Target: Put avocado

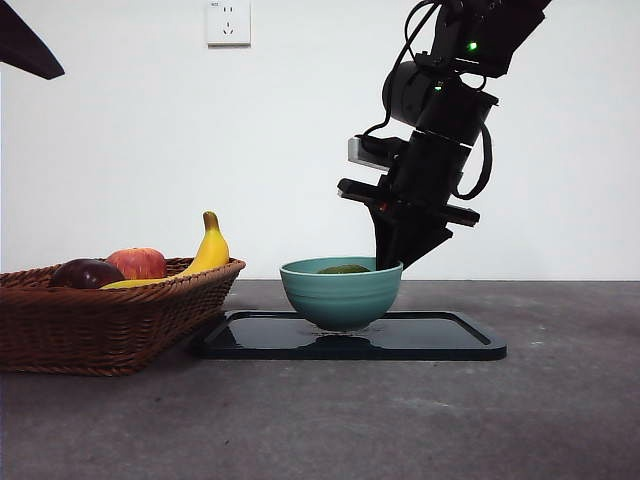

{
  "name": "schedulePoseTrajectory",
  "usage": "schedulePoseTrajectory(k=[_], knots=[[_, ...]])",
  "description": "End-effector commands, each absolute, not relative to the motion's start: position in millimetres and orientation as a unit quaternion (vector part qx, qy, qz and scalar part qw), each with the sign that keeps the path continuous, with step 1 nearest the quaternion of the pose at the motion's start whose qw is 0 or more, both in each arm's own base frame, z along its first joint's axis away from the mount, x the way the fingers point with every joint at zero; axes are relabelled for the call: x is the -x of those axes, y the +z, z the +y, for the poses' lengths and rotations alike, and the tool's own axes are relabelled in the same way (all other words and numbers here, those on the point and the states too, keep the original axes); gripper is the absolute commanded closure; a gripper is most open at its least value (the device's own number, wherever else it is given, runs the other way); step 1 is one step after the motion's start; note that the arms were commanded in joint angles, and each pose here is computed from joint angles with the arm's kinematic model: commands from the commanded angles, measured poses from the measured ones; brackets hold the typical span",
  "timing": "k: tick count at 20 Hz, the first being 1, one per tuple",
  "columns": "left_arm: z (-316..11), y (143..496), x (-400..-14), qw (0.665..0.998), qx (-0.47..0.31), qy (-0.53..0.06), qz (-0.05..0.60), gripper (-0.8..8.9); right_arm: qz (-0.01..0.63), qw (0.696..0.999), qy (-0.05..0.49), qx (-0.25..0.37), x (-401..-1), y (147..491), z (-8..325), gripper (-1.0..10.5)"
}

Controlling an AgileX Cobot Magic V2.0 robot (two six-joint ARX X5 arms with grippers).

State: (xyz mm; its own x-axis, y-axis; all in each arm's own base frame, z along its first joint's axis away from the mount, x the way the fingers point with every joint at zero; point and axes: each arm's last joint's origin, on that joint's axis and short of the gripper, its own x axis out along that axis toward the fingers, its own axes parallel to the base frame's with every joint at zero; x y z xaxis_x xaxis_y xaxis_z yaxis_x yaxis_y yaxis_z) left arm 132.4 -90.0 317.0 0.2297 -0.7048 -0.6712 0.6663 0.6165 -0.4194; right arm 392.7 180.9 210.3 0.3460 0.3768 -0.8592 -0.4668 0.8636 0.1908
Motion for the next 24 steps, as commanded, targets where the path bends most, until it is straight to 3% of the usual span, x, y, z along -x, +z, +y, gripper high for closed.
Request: schedulePoseTrajectory(k=[1, 7, 11, 17, 21, 24], knots=[[-91.8, 319.0, -133.2, 0.782, 0.017, -0.446, 0.435, 4.36, 0.515, 0.815, 0.262, 0.048, -399.1, 199.9, 186.8, 9.4], [-91.8, 319.0, -133.2, 0.783, 0.017, -0.445, 0.435, 4.36, 0.526, 0.808, 0.259, 0.049, -398.3, 195.9, 186.4, 9.3], [-91.8, 319.0, -133.2, 0.782, 0.017, -0.445, 0.435, 4.36, 0.525, 0.815, 0.244, 0.026, -397.9, 203.9, 184.1, 7.4], [-91.8, 319.1, -133.3, 0.783, 0.017, -0.446, 0.434, 4.36, 0.459, 0.853, 0.25, 0.014, -371.5, 283.7, 162.8, 7.4], [-91.8, 319.0, -133.2, 0.783, 0.017, -0.445, 0.435, 4.36, 0.434, 0.861, 0.265, 0.025, -318.4, 348.4, 142.2, 7.4], [-91.8, 319.0, -133.2, 0.783, 0.017, -0.446, 0.435, 4.36, 0.416, 0.868, 0.271, 0.022, -283.6, 378.8, 128.0, 7.4]])
